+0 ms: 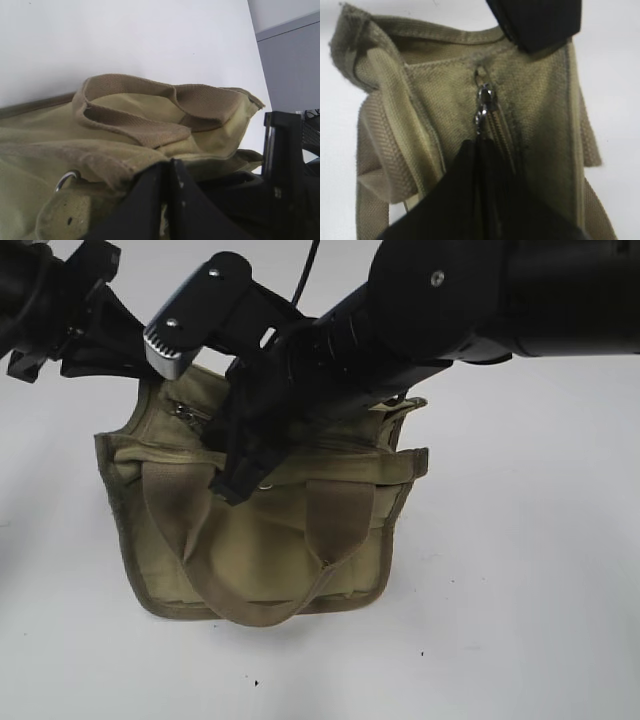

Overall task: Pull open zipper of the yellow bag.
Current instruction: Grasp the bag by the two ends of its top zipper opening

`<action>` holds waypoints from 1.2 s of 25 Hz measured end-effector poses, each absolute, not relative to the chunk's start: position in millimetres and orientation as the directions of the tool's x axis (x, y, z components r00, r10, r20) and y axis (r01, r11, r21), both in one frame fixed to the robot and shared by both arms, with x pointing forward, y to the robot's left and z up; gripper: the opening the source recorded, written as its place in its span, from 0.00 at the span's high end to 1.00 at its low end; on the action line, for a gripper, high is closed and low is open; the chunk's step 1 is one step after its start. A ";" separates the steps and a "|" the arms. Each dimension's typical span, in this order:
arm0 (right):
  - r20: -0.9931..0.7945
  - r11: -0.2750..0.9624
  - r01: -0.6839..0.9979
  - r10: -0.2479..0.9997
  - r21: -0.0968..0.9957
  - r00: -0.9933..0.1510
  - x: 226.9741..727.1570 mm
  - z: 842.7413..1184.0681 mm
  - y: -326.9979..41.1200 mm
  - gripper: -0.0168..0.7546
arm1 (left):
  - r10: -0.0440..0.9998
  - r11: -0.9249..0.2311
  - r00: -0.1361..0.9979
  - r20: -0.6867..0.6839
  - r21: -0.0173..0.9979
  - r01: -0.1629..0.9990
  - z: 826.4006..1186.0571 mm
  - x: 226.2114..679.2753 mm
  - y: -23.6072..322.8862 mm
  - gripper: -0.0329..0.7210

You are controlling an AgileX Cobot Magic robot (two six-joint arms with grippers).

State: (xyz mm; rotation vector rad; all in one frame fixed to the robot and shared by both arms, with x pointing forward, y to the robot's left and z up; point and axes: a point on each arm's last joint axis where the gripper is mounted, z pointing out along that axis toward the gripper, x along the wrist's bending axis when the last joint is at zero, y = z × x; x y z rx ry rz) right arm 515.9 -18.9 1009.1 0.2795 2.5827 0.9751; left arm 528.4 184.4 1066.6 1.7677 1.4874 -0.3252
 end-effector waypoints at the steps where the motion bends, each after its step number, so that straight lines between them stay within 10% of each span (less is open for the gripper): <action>1: -0.265 0.742 0.055 0.307 0.668 -0.914 515.8 1009.1 -18.9 0.98 | 0.716 -0.003 0.280 -0.640 0.398 0.917 1066.6 528.4 184.4 0.96; 30: -0.012 0.736 0.614 0.643 0.284 -0.766 524.8 1036.5 -152.4 0.98 | 0.701 0.011 0.273 -0.659 0.393 0.920 1068.3 528.3 182.7 0.96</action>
